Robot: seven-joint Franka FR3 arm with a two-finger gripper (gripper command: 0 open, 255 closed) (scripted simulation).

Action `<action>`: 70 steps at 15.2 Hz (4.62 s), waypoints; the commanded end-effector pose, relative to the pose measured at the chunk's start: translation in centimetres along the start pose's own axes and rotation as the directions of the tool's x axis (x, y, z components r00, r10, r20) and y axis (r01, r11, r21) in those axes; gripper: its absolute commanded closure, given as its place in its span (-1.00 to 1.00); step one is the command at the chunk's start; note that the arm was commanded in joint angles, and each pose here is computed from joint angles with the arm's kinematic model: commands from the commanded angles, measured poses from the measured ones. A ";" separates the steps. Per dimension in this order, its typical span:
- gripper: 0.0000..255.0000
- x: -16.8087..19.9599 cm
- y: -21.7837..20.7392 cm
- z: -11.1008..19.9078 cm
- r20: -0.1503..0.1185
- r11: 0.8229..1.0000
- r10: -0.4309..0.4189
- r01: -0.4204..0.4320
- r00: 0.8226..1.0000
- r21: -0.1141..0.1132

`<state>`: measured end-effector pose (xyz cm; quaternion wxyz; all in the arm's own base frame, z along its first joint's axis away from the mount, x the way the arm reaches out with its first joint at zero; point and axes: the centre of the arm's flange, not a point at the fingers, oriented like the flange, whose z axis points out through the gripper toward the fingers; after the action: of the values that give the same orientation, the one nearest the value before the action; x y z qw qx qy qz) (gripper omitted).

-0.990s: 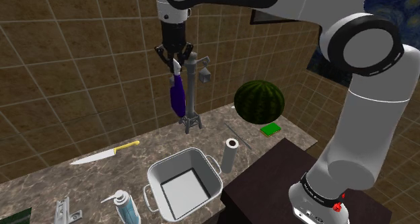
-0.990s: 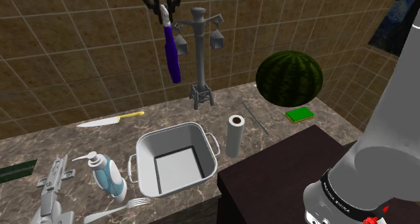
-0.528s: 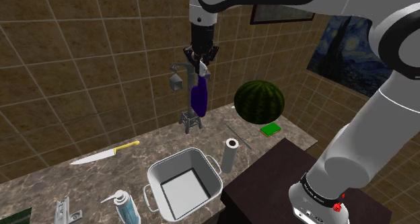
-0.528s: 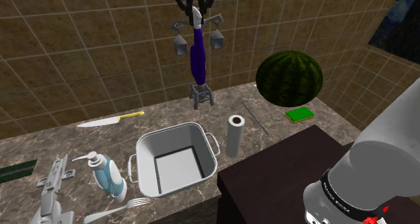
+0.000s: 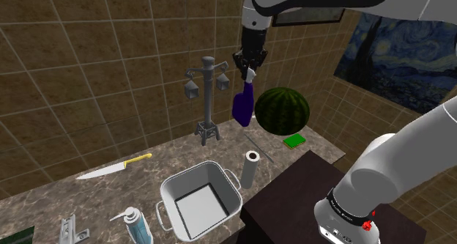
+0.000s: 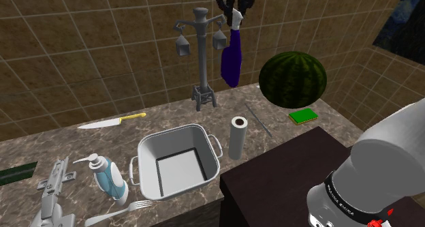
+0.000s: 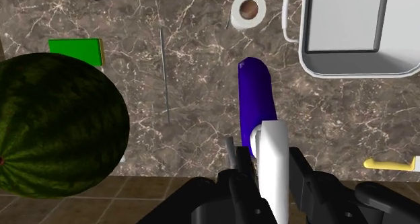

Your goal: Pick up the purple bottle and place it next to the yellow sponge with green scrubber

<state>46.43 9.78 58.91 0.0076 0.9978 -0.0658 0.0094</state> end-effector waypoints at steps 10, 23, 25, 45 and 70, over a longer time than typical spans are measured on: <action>1.00 -5.9 13.1 -0.1 0.000 1.000 -0.001 0.001 1.000 0.001; 1.00 -12.7 28.9 0.0 0.000 1.000 -0.001 0.001 1.000 0.001; 1.00 -13.8 31.3 0.0 0.000 1.000 -0.001 0.001 1.000 0.001; 1.00 -19.9 45.1 4.2 0.000 1.000 -0.001 0.001 1.000 0.001; 1.00 -20.1 45.0 17.4 0.000 1.000 -0.001 0.001 1.000 0.001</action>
<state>20.85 -32.46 42.19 0.0069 0.9978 -0.0651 0.0092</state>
